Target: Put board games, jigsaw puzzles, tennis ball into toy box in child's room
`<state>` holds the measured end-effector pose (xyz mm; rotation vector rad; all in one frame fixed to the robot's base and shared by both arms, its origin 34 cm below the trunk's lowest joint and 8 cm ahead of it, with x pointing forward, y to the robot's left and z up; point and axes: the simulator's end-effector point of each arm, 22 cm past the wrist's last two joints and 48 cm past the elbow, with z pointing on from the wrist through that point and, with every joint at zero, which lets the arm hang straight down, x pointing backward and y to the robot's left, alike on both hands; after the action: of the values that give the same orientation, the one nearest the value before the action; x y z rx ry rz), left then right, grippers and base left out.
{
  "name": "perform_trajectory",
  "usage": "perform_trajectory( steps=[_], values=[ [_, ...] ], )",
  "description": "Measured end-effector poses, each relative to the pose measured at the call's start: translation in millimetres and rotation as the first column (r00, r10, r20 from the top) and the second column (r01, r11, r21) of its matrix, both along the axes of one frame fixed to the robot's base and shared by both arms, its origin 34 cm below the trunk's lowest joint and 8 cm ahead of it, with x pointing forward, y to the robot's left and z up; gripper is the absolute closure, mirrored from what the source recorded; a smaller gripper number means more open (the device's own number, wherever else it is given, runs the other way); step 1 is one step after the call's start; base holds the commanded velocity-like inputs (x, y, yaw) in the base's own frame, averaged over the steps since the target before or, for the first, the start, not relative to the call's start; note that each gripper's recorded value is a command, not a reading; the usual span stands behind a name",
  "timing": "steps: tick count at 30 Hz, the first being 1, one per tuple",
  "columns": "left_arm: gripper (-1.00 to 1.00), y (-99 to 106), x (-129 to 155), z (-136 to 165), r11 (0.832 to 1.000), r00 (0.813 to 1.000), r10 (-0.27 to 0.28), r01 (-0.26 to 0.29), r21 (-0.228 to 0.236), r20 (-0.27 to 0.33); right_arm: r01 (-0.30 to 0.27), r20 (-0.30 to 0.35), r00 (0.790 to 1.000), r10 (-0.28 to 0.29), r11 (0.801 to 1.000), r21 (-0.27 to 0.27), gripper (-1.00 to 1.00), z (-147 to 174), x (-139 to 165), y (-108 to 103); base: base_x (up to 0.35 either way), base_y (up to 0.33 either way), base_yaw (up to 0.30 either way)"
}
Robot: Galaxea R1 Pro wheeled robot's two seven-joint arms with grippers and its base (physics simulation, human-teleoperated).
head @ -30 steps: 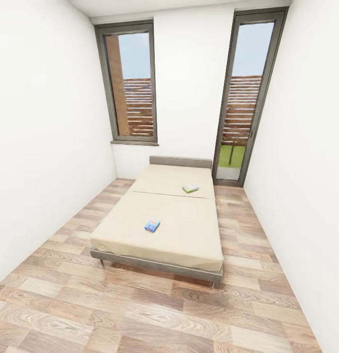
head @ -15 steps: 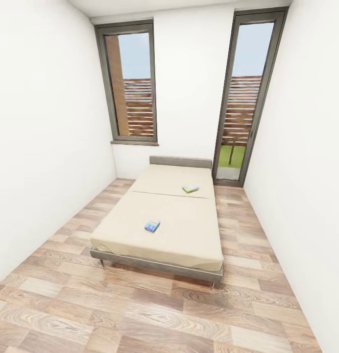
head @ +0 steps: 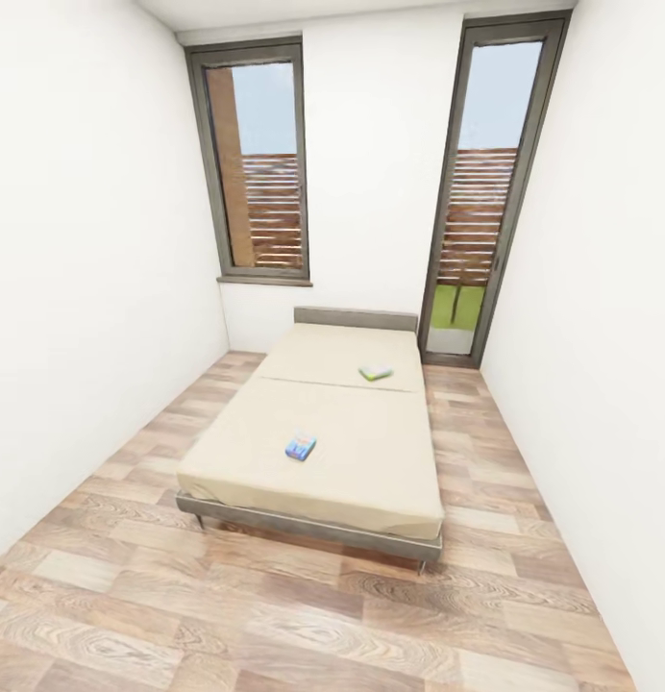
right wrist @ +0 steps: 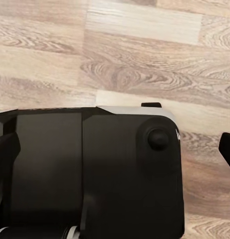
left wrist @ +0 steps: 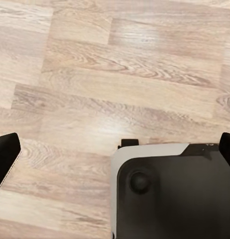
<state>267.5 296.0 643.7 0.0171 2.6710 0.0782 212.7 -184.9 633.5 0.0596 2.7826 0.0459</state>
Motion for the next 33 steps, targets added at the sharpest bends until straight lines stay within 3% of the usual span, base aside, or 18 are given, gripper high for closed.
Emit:
perform_trajectory(
  steps=[19,33],
  values=[
    [-1.00,-0.8,-1.0,-0.5,1.000,1.000,-0.002,0.002,0.000,-0.002,0.001,-0.007,1.000,-0.001,1.000,-0.002,-1.00,-0.6,-2.2,0.4,0.271,0.093,-0.170],
    [-1.00,0.2,-0.8,-0.5,1.000,1.000,-0.001,0.001,0.001,-0.001,-0.001,-0.003,1.000,0.001,1.000,-0.001,-1.00,-0.3,-1.2,0.8,0.075,0.055,-0.140]
  ],
)
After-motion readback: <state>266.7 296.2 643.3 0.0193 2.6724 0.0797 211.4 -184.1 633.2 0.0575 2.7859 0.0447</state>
